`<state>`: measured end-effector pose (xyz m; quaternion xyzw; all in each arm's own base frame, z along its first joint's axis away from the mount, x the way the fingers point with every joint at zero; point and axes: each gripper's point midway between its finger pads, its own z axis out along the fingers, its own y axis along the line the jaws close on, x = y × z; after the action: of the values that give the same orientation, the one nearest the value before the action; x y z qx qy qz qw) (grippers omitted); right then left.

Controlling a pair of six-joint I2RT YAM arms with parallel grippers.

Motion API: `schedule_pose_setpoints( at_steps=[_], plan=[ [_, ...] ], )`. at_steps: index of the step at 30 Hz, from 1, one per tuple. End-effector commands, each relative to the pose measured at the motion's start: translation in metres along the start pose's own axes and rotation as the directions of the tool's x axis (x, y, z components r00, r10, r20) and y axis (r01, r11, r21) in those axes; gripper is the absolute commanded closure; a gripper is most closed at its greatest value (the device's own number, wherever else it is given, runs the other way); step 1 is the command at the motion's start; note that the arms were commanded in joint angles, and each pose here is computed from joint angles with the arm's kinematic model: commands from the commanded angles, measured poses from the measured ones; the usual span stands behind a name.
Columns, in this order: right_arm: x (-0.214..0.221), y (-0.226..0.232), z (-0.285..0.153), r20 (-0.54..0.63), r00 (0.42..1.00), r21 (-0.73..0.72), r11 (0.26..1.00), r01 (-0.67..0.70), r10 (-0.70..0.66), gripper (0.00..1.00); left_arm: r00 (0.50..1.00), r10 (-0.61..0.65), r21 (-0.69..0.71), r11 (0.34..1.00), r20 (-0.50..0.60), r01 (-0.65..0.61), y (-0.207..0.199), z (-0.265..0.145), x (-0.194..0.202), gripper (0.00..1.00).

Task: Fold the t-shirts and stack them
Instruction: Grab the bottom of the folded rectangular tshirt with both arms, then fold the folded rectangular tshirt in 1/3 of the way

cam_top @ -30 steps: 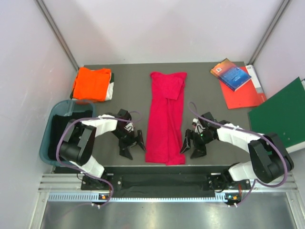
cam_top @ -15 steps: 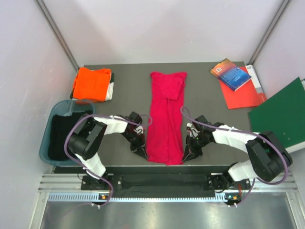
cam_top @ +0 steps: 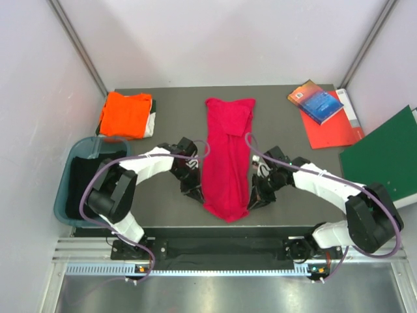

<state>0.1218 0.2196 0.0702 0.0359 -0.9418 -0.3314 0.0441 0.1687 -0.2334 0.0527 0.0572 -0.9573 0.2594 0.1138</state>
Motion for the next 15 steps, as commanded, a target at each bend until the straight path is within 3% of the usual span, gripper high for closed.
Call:
schedule_pose_setpoints(
  at_steps=[1,10,15],
  plan=[
    [-0.032,0.023,-0.027,0.090,0.982,0.065,0.985,0.160,-0.165,1.00,0.997,0.021,-0.021,1.000,0.080,-0.019,-0.020,-0.038,-0.004,1.00],
    [-0.115,0.031,-0.057,0.232,0.939,0.167,0.961,0.220,-0.255,1.00,0.962,0.052,0.016,0.998,0.267,-0.058,-0.070,-0.084,-0.072,1.00],
    [-0.172,0.031,-0.069,0.288,0.917,0.203,0.954,0.222,-0.275,1.00,0.956,0.048,0.011,0.998,0.289,-0.054,-0.081,-0.087,-0.114,1.00]
  ],
)
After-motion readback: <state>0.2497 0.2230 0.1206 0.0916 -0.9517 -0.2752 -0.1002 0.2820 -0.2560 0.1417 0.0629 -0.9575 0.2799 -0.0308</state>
